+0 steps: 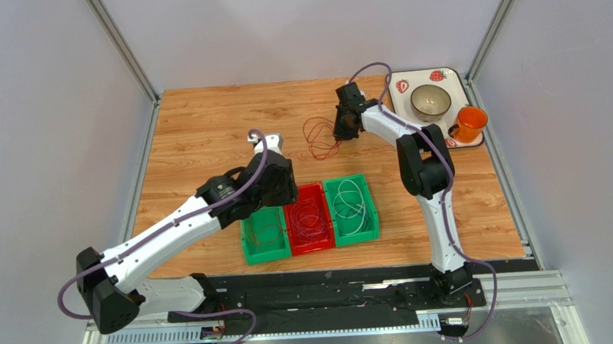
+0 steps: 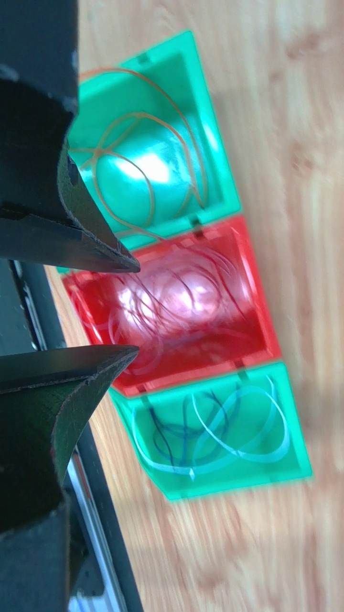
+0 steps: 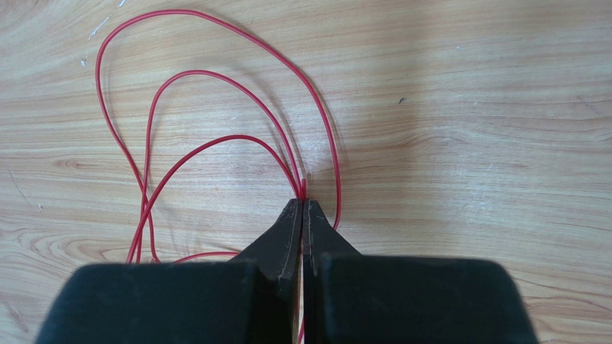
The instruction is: Untangle the cables
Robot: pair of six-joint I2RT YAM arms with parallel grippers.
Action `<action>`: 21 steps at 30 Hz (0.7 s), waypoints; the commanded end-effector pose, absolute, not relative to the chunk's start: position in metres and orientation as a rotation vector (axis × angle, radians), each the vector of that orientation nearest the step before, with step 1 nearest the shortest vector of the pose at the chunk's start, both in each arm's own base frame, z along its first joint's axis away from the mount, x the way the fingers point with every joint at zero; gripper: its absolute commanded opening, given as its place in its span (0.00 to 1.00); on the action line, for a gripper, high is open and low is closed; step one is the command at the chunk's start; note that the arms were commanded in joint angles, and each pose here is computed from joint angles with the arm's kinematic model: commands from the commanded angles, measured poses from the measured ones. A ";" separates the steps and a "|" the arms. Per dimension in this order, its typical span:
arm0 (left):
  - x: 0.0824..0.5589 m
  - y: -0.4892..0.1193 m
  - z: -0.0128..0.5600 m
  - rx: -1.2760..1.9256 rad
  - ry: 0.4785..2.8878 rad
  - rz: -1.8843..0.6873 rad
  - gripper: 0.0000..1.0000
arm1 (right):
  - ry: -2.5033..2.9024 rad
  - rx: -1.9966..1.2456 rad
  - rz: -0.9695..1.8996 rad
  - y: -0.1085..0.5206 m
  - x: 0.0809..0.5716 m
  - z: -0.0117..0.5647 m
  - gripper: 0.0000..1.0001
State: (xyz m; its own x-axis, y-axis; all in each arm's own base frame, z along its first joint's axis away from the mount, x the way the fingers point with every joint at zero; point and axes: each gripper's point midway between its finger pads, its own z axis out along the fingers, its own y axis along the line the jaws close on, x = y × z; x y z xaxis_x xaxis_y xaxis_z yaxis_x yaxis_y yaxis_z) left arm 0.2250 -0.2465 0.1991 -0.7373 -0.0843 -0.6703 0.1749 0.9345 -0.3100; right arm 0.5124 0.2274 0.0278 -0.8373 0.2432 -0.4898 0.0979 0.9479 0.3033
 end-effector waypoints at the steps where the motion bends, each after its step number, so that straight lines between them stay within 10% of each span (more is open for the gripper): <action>1: 0.203 -0.215 0.166 0.051 2.451 -0.345 0.50 | 2.629 0.242 0.370 0.227 0.492 0.019 0.00; 11: 0.187 -0.195 0.127 0.004 2.557 -0.230 0.49 | 2.627 0.246 0.378 0.228 0.490 0.020 0.00; 21: 0.192 -0.217 0.107 0.036 2.614 -0.244 0.22 | 2.629 0.244 0.385 0.228 0.490 0.019 0.00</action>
State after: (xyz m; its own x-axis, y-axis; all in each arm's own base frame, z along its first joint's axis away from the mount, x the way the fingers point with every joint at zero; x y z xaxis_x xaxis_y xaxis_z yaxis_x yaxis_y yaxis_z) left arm 0.1875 -0.2069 0.1091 -0.8629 -0.0137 -0.5052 0.0781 0.9840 -0.1602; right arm 0.5078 0.2306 0.0276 -0.8429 0.2440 -0.4796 0.0884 0.9420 0.3238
